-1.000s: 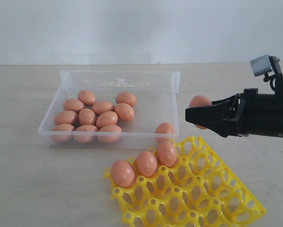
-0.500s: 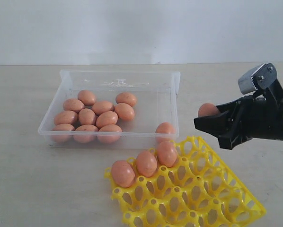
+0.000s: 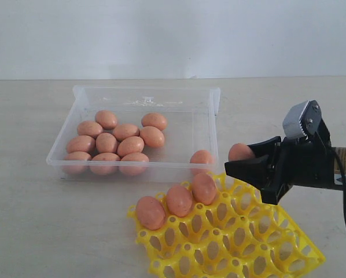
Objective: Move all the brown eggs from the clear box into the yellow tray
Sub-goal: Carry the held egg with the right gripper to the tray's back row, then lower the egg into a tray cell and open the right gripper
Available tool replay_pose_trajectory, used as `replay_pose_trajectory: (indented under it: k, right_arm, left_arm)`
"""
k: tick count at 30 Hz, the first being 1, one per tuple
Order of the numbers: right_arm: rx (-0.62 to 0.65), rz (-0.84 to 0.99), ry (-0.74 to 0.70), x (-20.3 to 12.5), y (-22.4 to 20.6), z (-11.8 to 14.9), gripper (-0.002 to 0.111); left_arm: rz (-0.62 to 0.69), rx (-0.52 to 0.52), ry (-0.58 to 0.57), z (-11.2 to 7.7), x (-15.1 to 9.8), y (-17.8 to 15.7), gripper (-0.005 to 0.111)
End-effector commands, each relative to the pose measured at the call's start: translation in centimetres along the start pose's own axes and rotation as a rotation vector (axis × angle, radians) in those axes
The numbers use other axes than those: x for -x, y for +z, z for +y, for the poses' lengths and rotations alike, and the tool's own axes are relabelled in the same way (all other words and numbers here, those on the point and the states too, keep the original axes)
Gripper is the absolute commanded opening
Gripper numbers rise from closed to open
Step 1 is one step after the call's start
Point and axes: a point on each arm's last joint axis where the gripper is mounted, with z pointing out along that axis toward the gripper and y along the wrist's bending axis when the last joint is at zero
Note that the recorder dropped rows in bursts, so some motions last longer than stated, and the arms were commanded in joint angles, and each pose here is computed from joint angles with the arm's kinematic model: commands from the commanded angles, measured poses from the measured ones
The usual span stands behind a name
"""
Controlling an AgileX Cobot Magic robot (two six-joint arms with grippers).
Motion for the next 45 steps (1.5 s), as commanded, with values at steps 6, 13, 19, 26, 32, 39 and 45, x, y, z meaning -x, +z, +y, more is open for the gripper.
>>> replay_pose_trajectory:
  k: [6,13,19,26,32,39,45]
  right_arm:
    - [0.008,-0.010,0.008,-0.3,0.4,-0.3,0.000]
    - [0.047,0.090,-0.066,-0.1,2.8,1.0,0.000]
    - [-0.020,0.095,-0.034,0.0,3.1,0.5,0.000]
    - [-0.045,0.107,-0.003,-0.1,3.1,0.3,0.000]
    - [-0.024,0.141,0.005,-0.4,3.0,0.5,0.000]
    - [-0.015,0.174,-0.015,-0.7,3.0,0.6,0.024]
    - [-0.039,0.187,-0.004,-0.8,3.0,0.4,0.052]
  left_arm:
    - [-0.001,0.000,0.008,0.0,-0.1,0.1,0.004]
    - [-0.001,0.000,0.008,0.0,-0.1,0.1,0.004]
    - [-0.001,0.000,0.008,0.0,-0.1,0.1,0.004]
    - [-0.001,0.000,0.008,0.0,-0.1,0.1,0.004]
    - [-0.001,0.000,0.008,0.0,-0.1,0.1,0.004]
    - [-0.001,0.000,0.008,0.0,-0.1,0.1,0.004]
    - [-0.001,0.000,0.008,0.0,-0.1,0.1,0.004]
